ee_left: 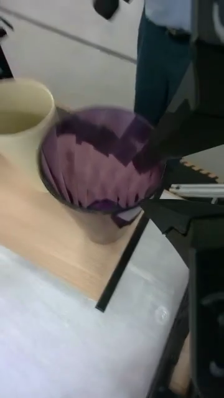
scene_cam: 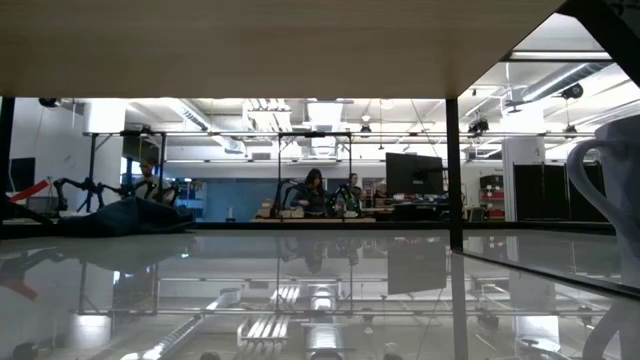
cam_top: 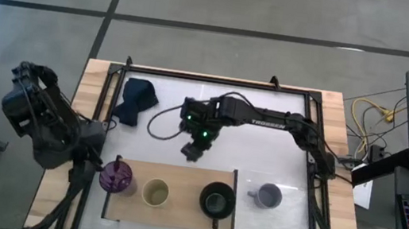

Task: Stack small to large cups/mugs on shelf
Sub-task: Adjust the yellow cup on the shelf

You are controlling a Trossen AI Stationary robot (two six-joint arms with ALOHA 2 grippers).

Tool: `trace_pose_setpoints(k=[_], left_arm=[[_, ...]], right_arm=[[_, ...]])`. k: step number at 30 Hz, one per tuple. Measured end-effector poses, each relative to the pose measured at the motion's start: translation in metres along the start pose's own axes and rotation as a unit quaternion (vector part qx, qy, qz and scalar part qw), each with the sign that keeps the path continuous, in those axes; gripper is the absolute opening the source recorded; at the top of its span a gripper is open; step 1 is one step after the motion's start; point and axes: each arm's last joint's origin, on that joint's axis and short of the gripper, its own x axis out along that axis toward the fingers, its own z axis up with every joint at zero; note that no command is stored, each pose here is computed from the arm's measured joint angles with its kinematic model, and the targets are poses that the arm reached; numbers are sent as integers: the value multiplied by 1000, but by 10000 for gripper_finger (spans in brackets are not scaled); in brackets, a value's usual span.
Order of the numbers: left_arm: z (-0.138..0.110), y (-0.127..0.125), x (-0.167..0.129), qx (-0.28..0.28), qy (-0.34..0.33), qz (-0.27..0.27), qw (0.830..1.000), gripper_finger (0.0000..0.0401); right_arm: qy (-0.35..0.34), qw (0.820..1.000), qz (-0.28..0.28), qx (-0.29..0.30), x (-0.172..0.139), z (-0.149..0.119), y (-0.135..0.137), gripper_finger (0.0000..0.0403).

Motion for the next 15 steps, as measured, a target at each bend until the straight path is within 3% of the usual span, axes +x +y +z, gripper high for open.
trace_pose_setpoints(k=[7,15], left_arm=[[9,4,-25,30,-91,-29,995,96],[11,18,-34,45,-138,-27,989,96]], right_arm=[[27,996,71,-51,16,-14,32,67],[3,990,128,-61,23,-12,54,24]])
